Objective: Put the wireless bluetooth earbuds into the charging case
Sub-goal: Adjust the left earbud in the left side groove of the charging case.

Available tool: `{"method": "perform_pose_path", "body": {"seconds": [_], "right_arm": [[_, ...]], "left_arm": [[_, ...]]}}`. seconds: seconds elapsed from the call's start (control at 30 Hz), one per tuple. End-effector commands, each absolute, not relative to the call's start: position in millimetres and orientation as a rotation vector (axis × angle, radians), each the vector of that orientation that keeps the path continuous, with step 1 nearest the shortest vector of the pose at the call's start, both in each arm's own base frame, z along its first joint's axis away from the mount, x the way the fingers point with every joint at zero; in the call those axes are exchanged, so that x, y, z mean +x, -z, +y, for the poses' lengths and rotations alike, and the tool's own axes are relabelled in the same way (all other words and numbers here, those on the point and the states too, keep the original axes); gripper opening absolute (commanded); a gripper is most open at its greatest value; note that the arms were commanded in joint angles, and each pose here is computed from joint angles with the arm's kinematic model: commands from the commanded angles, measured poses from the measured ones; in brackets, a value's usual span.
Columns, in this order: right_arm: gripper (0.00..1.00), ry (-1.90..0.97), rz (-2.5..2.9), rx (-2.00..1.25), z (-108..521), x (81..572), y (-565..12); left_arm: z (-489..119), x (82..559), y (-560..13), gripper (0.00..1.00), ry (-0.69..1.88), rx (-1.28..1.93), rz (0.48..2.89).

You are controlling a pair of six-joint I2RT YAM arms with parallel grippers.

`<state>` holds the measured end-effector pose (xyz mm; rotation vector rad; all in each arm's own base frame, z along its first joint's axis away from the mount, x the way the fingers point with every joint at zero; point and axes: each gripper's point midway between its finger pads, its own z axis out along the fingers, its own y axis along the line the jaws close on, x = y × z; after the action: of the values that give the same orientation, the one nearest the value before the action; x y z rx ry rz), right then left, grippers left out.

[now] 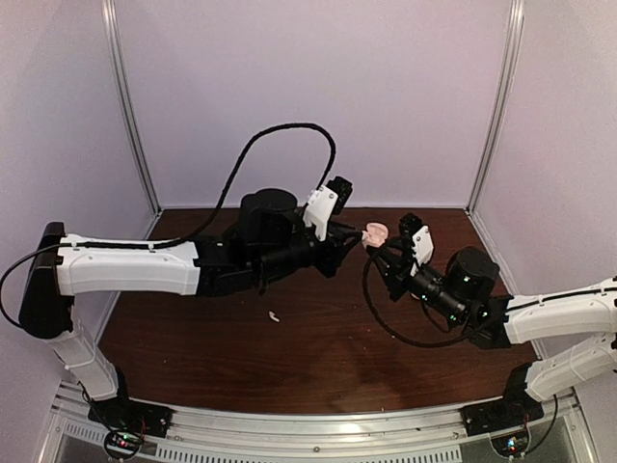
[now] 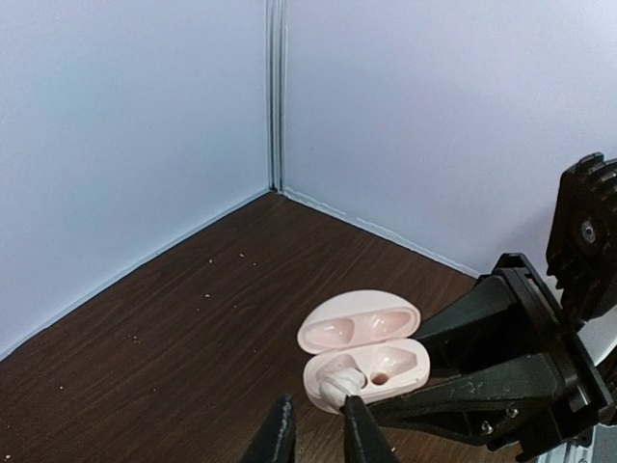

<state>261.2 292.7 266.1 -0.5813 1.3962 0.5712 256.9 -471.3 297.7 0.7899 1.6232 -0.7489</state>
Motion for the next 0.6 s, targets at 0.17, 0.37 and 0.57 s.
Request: {"method": "perform_pose_path", "body": {"seconds": [0.17,0.37,0.57], "right_arm": [[0.00,-0.647,1.309,-0.609,299.4,247.0,-289.6],[0.00,-0.707,1.274,-0.667,307.8,236.1,-290.4],[0.00,-0.717,1.257,-0.674,305.8,231.5,-291.6]], "left_arm": [[-474.7,258.2,-305.9,0.18,0.798,0.787,1.608],[-473.7,259.9,-304.1,0.17,0.778,0.789,1.613],[-469.8,262.3,-301.2,0.15,0.765,0.789,1.624]]}}
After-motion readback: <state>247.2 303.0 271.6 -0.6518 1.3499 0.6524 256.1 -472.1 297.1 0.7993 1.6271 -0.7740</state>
